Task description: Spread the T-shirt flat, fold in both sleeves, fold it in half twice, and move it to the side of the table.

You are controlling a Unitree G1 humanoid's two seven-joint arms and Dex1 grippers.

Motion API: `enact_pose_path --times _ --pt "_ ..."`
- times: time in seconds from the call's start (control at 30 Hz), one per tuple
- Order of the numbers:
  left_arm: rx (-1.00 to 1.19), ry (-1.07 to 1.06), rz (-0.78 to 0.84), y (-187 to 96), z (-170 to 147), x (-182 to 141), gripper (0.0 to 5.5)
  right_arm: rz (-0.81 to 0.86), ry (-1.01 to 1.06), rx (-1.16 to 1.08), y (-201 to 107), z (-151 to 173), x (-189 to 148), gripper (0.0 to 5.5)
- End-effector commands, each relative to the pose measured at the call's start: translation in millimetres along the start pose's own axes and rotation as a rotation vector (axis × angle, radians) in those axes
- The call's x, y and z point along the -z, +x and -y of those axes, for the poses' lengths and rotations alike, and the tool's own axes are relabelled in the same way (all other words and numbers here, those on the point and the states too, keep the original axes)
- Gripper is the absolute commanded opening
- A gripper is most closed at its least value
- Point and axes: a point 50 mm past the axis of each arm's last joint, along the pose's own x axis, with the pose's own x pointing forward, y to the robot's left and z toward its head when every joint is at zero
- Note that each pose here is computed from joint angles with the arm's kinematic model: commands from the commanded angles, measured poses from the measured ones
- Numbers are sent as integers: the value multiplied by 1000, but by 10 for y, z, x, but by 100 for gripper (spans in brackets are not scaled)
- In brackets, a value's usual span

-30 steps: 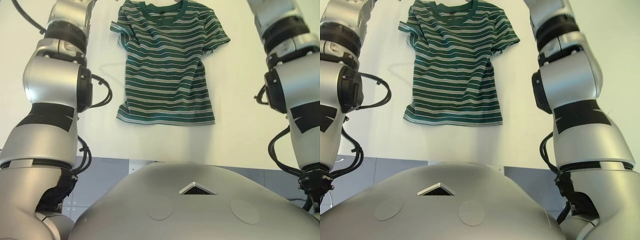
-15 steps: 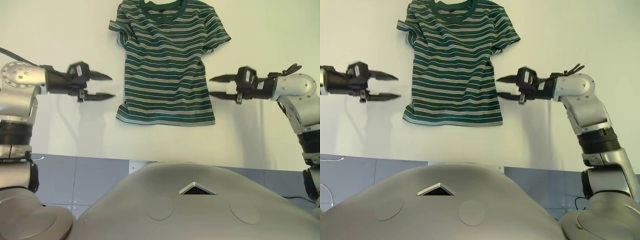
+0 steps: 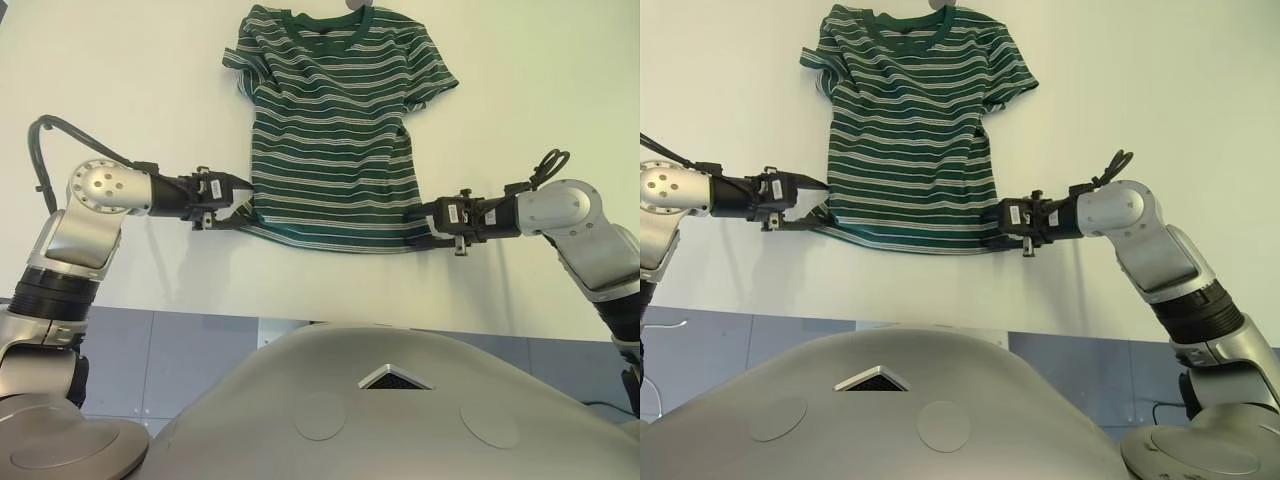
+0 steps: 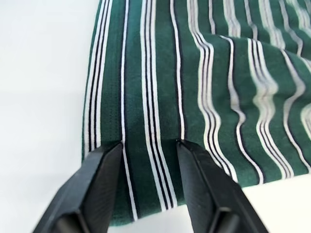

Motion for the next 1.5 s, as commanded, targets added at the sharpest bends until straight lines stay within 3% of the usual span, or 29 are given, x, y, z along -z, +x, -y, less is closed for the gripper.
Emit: enact_pose_path --times 0.03,0.13,0.2,0.37,0.5,0.63,0.73,0.9,1.13,1.23,1.4,1.5 --pt "320 41 29 66 583 -306 291 -95 243 -239 -154 -456 214 207" --pt "351 70 -49 -140 642 -413 291 -31 270 -305 -348 -600 12 207" --pt "262 54 25 -257 506 -593 291 -30 243 -242 -478 -549 -63 207" --pt "-50 -54 259 -616 -49 -813 291 188 173 77 -823 24 -354 207" --pt "-602 -363 310 -783 -599 -305 291 334 339 521 -770 638 -106 207" --pt "-950 -905 347 -695 -505 339 291 393 511 737 -602 771 161 207" --pt "-924 -1113 373 -485 -370 490 291 406 584 805 -533 795 265 207" --pt "-835 -1182 362 -210 -343 528 210 400 600 812 -440 835 286 207" --pt "-871 -1164 285 -100 -338 715 58 401 613 791 -292 804 288 207" --pt "-869 -1108 361 -100 -436 615 7 417 644 857 -305 831 334 207" --pt "-818 -975 556 -185 -563 259 3 486 765 1015 -457 887 461 207" --pt "-782 -908 559 -131 -595 94 3 492 869 1031 -394 866 560 207"
